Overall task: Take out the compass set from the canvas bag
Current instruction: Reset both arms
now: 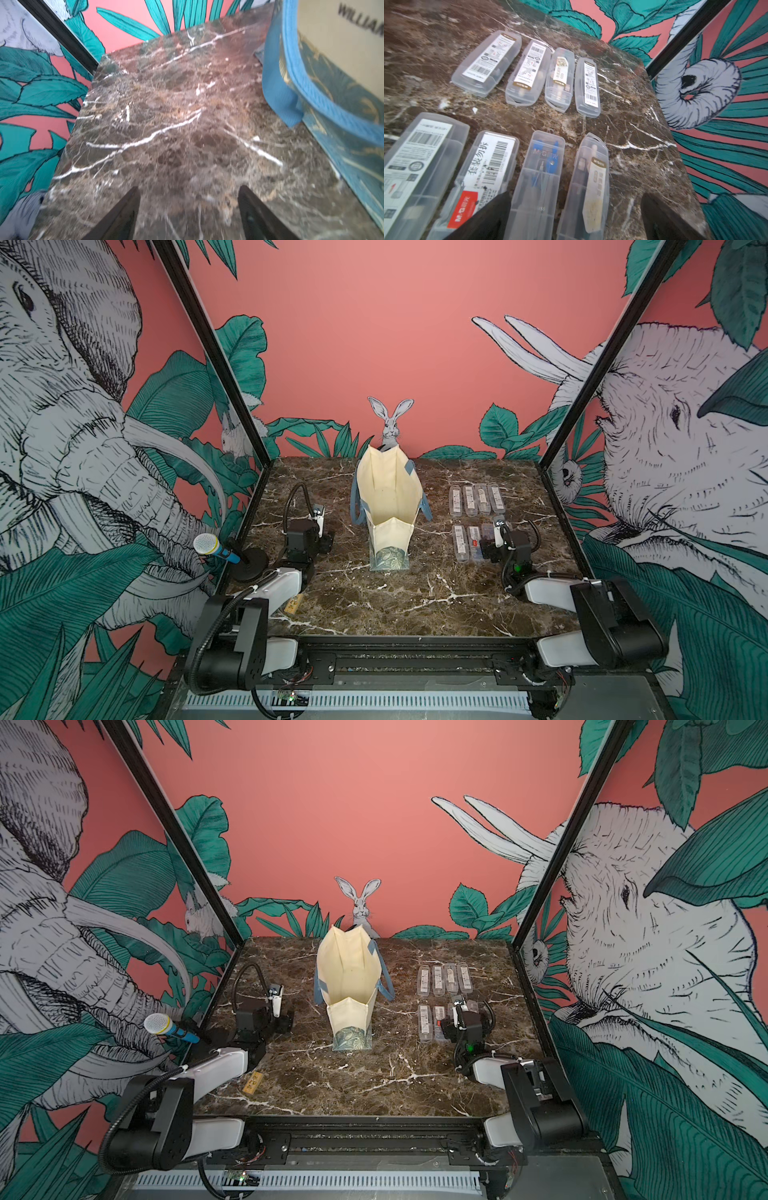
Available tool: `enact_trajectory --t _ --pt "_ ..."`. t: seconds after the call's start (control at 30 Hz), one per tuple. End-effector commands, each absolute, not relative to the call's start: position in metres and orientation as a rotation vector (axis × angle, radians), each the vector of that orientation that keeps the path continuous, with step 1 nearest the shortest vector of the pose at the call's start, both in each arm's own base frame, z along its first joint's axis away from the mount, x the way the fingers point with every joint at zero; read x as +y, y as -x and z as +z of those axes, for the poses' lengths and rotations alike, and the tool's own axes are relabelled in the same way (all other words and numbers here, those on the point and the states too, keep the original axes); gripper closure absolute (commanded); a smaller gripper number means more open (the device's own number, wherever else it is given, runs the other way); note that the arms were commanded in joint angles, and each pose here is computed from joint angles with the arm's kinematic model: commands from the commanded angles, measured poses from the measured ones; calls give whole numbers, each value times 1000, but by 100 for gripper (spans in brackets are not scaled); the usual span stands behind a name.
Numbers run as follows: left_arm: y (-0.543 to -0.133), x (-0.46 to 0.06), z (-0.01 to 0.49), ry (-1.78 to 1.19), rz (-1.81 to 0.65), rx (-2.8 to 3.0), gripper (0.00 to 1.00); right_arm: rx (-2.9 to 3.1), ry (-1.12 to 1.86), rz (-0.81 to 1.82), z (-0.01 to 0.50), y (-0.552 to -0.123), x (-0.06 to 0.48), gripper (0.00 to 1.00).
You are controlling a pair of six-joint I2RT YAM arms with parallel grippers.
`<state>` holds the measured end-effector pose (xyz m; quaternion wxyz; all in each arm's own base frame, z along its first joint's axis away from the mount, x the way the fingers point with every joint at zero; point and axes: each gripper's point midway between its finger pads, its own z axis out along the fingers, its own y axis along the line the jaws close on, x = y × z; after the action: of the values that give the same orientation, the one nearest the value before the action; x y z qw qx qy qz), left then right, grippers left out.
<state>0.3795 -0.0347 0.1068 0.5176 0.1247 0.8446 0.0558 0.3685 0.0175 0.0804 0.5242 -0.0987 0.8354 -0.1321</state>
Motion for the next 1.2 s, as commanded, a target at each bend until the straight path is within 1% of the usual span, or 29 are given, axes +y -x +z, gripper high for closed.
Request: enact_trajectory --t 0.0,0.1,0.17,0.23,0.27,0.33,0.37,0.6,1.17 --pt "-395 -40 120 -317 112 1919 26 1835 150 -178 109 -381 15 0" --pt "-395 -31 109 -266 126 1904 26 1827 146 -143 100 -384 13 0" --pt "-397 -21 104 -206 156 1903 25 1834 139 -144 100 -387 12 0" --pt "-400 -7 98 -120 206 1893 15 1875 134 -130 96 -393 10 0" --pt "-401 -2 98 -84 225 1891 12 1885 131 -115 96 -396 9 0" --pt "-400 3 96 -59 213 1924 2 1906 117 -102 94 -397 6 1" --pt "-401 4 97 -57 218 1910 0 1901 113 -94 94 -397 6 1" --pt "-400 4 96 -58 218 1915 0 1918 24 -158 94 -398 -9 1" --pt "-399 2 97 -70 215 1913 0 1938 63 -104 91 -401 -3 1"
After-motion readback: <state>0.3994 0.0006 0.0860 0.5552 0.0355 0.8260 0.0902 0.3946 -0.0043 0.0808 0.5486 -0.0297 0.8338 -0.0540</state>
